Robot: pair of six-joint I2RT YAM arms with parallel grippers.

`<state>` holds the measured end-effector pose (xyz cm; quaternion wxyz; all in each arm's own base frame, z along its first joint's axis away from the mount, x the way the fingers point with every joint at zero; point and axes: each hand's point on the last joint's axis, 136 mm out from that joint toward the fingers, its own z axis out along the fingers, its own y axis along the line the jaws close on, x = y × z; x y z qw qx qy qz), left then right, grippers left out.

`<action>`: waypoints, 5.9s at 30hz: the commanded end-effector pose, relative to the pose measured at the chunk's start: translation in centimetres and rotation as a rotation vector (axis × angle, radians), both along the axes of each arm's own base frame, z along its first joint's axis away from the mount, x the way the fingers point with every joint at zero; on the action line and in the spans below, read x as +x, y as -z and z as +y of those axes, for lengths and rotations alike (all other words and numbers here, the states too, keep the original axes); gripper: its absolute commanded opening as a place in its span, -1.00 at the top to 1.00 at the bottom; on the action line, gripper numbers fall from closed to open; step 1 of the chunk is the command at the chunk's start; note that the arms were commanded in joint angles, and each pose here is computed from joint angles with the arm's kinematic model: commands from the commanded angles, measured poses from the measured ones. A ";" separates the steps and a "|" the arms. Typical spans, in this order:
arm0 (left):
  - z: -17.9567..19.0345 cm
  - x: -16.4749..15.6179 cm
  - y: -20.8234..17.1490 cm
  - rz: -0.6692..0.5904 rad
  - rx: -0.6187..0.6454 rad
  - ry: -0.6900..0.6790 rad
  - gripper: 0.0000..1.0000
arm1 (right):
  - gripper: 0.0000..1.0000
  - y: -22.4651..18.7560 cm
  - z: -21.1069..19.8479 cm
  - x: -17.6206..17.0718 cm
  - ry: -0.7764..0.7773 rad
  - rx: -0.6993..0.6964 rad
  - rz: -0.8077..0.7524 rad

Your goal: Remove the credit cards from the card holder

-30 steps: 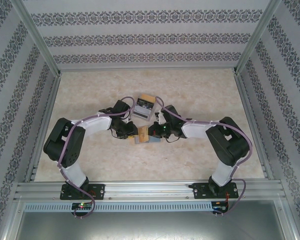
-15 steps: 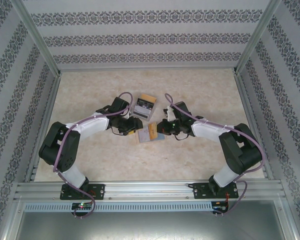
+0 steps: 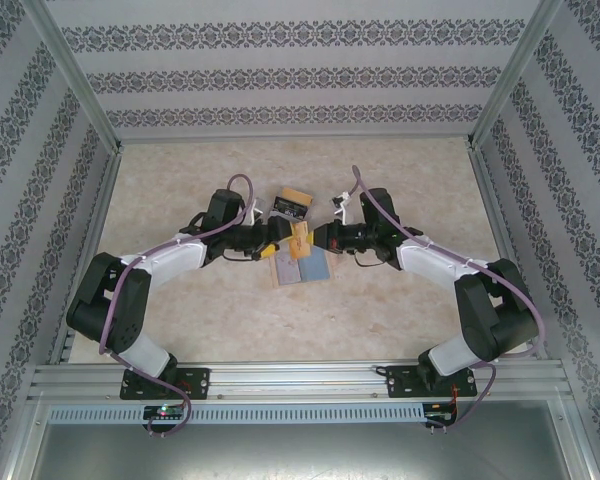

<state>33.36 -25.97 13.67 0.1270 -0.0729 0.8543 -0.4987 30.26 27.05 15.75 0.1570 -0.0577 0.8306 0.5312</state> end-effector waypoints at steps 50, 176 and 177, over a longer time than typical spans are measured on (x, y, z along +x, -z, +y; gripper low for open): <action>11.6 1.0 6.1 0.126 0.498 -0.234 -0.77 | 1.00 -1.9 -1.8 13.4 0.125 -0.461 -0.373; 2.8 -0.8 6.2 0.186 0.259 -0.006 0.17 | -0.17 17.8 -2.9 -2.0 -0.020 -1.133 0.059; 2.5 -0.8 6.2 0.181 0.255 0.008 0.21 | -0.18 17.8 -2.9 -2.0 -0.020 -1.134 0.058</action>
